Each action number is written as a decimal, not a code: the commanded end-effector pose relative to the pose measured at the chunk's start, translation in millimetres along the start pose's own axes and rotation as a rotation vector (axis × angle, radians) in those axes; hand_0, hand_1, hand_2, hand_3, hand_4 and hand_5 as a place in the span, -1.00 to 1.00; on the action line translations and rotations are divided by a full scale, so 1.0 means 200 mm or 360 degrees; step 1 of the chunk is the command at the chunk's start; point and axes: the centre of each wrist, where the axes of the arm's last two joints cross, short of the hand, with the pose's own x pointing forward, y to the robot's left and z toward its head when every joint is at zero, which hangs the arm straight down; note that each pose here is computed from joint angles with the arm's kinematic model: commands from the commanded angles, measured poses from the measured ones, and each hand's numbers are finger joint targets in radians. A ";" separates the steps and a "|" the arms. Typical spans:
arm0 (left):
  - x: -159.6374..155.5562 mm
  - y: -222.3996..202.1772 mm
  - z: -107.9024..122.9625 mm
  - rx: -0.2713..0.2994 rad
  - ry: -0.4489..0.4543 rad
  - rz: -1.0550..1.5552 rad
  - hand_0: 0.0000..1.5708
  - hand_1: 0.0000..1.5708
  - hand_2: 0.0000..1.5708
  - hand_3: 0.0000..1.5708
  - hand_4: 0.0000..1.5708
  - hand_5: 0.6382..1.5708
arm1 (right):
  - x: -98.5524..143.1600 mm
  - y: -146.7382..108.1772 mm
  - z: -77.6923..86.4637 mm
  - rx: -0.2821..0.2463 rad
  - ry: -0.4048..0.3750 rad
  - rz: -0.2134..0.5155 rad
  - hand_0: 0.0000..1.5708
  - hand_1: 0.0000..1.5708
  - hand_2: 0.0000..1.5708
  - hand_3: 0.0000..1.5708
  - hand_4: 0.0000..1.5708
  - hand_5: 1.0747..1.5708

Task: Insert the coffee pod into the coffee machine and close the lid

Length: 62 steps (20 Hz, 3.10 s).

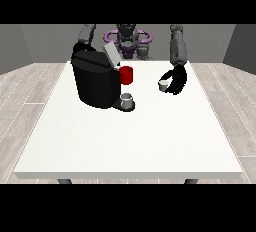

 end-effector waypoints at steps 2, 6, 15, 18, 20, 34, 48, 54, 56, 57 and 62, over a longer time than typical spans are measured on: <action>-0.02 0.02 -0.01 0.0108 -0.0030 -0.0107 0.24 0.24 0.38 0.10 -0.59 1.00 | 0.00 0.01 0.03 0.0019 0.0001 -0.0006 -1.00 -1.00 -1.00 -1.00 -0.33 1.00; -0.08 0.01 0.01 -0.0004 -0.0005 -0.0213 0.24 0.24 0.34 0.01 -0.59 1.00 | 0.05 0.05 0.01 0.0030 -0.0020 -0.0044 -1.00 -1.00 -1.00 -1.00 -0.37 1.00; 0.25 0.08 -0.14 -0.0043 -0.0317 -0.0192 0.88 0.88 0.87 0.79 -0.20 1.00 | -0.07 -0.07 -0.04 -0.0090 0.0084 -0.0046 -1.00 -1.00 -1.00 -1.00 -0.47 1.00; 0.31 0.04 -0.16 -0.0136 -0.0307 -0.0135 0.77 0.77 0.79 0.72 -0.26 1.00 | -0.16 -0.01 0.05 -0.0069 0.0189 -0.0055 -1.00 -1.00 -1.00 -1.00 -0.45 1.00; 0.38 0.22 -0.20 -0.0130 -0.0412 -0.0202 0.68 0.68 0.76 0.72 -0.26 1.00 | -0.12 -0.10 -0.06 -0.0106 0.0146 -0.0127 -1.00 -1.00 -1.00 -1.00 -0.45 1.00; 0.68 0.37 -0.29 -0.0066 -0.0497 -0.0156 0.62 0.62 0.71 0.65 -0.30 1.00 | -0.10 0.01 -0.07 0.0033 0.0114 -0.0097 -1.00 -1.00 -1.00 -1.00 -0.37 1.00; 0.98 0.67 -0.33 0.0121 -0.0554 -0.0130 0.61 0.61 0.68 0.59 -0.34 1.00 | -0.01 0.09 -0.09 0.0072 -0.0022 -0.0080 -1.00 -1.00 -1.00 -1.00 -0.37 1.00; 0.92 0.63 -0.34 0.0117 -0.0506 -0.0133 0.61 0.61 0.65 0.57 -0.37 1.00 | 0.02 0.05 -0.07 0.0075 -0.0034 -0.0092 -1.00 -1.00 -1.00 -1.00 -0.36 1.00; 1.03 0.67 -0.34 0.0172 -0.0549 -0.0142 0.63 0.63 0.66 0.57 -0.38 1.00 | 0.06 0.11 -0.11 0.0053 -0.0065 -0.0021 -1.00 -1.00 -1.00 -1.00 -0.31 1.00; 1.02 0.68 -0.34 0.0138 -0.0557 -0.0155 0.66 0.66 0.69 0.59 -0.38 1.00 | 0.05 -0.01 -0.14 0.0028 -0.0091 -0.0036 -1.00 -1.00 -1.00 -1.00 -0.30 1.00; 1.07 0.63 -0.36 0.0139 -0.0495 -0.0124 0.66 0.66 0.69 0.56 -0.36 1.00 | 0.10 0.07 -0.13 0.0087 -0.0069 -0.0073 -1.00 -1.00 -1.00 -1.00 -0.33 1.00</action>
